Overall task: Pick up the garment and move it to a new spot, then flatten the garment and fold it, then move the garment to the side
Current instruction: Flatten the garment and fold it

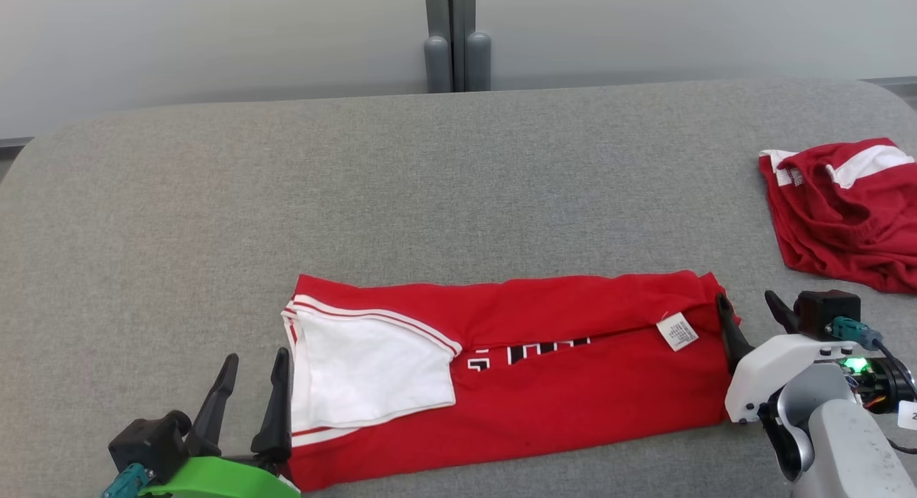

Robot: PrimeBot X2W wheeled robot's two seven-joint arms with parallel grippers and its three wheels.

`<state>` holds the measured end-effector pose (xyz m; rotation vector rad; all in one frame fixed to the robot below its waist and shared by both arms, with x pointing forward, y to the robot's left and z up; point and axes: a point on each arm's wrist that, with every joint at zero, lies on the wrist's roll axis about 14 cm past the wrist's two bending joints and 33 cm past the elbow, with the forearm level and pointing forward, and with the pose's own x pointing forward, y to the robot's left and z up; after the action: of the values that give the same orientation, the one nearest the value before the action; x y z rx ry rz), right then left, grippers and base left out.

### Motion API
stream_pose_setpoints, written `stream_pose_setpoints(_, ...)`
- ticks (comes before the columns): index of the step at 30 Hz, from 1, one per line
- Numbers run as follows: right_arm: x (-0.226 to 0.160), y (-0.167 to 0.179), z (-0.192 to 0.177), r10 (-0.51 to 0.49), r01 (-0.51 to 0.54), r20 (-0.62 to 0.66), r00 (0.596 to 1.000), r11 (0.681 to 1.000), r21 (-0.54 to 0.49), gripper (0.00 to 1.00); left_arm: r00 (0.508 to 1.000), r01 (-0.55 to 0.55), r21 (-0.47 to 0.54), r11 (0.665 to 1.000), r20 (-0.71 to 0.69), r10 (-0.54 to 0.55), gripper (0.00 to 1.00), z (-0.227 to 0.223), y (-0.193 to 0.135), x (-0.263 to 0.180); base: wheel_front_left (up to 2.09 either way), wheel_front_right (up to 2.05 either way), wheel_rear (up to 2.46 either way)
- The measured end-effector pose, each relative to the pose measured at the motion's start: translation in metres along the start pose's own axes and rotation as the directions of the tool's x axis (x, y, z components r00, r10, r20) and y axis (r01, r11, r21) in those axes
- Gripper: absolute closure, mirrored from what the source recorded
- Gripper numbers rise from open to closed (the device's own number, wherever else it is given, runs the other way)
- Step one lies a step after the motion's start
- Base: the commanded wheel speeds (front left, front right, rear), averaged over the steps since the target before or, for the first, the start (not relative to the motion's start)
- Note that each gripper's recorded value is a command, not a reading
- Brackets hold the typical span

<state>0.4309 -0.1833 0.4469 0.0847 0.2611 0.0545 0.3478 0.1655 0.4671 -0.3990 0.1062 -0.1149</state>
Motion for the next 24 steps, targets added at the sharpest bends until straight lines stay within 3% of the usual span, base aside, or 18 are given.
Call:
stream_pose_setpoints(12,0.002,0.012,-0.057,0.019,-0.022,-0.146,0.989,1.000,-0.021,0.00,0.999,-0.050,-0.002,0.999,0.006,0.050,0.00,-0.003,0.015,-0.009,0.00,0.00,0.00)
stream_pose_setpoints(14,0.003,0.016,-0.060,0.031,-0.039,-0.151,0.988,0.998,-0.050,0.31,0.999,-0.048,-0.002,0.999,0.006,0.048,0.00,-0.004,0.014,-0.009,0.00,0.00,0.00)
stream_pose_setpoints(15,0.003,0.017,-0.060,0.035,-0.044,-0.153,0.988,0.997,-0.056,0.66,0.999,-0.046,-0.003,0.999,0.005,0.046,0.00,-0.005,0.012,-0.008,0.00,0.00,0.00)
stream_pose_setpoints(17,0.003,0.019,-0.063,0.038,-0.047,-0.157,0.987,0.997,-0.053,0.95,0.999,-0.036,-0.005,0.999,0.003,0.036,0.00,-0.007,0.009,-0.007,0.00,0.00,0.00)
stream_pose_setpoints(18,0.004,0.020,-0.063,0.039,-0.048,-0.157,0.987,0.998,-0.051,1.00,0.999,-0.032,-0.005,0.999,0.003,0.032,0.00,-0.007,0.007,-0.007,0.00,0.00,0.00)
stream_pose_setpoints(24,0.007,0.021,-0.058,0.037,-0.043,-0.137,0.990,0.998,-0.036,1.00,1.000,-0.006,-0.003,1.000,0.002,0.006,0.00,-0.010,-0.001,-0.006,0.00,0.00,0.00)
